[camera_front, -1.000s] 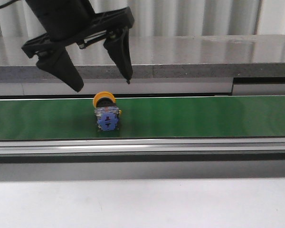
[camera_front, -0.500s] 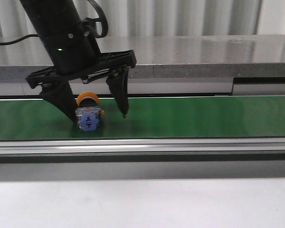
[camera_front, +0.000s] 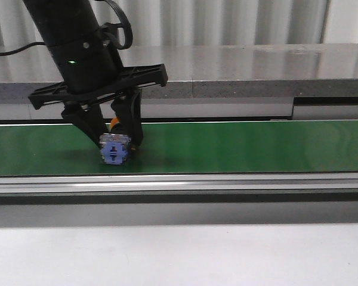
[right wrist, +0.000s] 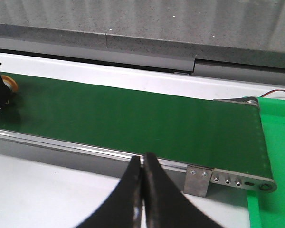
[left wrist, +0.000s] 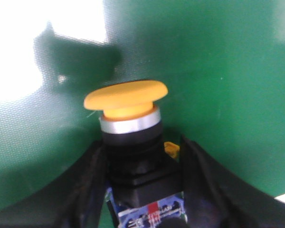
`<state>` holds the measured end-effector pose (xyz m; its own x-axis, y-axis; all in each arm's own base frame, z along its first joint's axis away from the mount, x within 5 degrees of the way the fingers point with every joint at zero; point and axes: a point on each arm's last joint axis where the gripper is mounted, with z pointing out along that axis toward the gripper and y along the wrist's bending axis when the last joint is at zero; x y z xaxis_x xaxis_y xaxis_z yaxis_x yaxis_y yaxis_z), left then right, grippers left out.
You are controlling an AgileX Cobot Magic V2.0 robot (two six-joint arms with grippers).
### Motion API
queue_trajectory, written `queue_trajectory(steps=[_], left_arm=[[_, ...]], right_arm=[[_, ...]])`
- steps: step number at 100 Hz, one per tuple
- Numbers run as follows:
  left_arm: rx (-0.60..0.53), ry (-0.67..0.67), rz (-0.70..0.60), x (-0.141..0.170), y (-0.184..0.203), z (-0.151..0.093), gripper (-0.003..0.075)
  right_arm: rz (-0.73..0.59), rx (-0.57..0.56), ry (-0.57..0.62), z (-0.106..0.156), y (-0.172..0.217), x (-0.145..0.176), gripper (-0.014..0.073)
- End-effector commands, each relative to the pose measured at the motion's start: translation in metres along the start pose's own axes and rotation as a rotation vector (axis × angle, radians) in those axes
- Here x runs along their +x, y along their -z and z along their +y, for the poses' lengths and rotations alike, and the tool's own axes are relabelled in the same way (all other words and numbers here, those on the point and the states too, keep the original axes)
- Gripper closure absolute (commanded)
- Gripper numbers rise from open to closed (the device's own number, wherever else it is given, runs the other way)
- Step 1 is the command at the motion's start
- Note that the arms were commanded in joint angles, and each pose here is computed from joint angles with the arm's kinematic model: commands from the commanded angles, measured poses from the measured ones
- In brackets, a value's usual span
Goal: Move button from right to left
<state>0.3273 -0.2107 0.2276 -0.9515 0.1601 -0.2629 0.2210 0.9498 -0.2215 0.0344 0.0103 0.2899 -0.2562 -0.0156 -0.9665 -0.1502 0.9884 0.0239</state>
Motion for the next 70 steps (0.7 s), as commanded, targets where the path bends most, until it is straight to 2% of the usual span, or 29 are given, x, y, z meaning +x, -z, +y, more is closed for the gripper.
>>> queue_trajectory(steps=[1,15,30,52,70], left_arm=[[0.052,-0.001,-0.100,-0.004,0.040,-0.010,0.0575],[-0.018,-0.047,-0.135,0.000,0.066,0.000,0.0575],[-0.060,-0.003,-0.199,-0.001,0.100,0.027,0.0575],[-0.259,0.098,-0.206,0.003,0.140,0.096,0.0575],[-0.334,0.175,-0.187,0.008,0.157,0.149,0.0575]], right_arm=[[-0.086,0.003,0.001,0.000,0.002,-0.013,0.0662],[-0.086,0.003,0.001,0.000,0.002,-0.013,0.0662],[-0.086,0.003,0.001,0.000,0.002,-0.013,0.0662],[-0.086,0.003,0.001,0.000,0.002,-0.013,0.0662],[-0.086,0.003,0.001,0.000,0.002,-0.013,0.0662]])
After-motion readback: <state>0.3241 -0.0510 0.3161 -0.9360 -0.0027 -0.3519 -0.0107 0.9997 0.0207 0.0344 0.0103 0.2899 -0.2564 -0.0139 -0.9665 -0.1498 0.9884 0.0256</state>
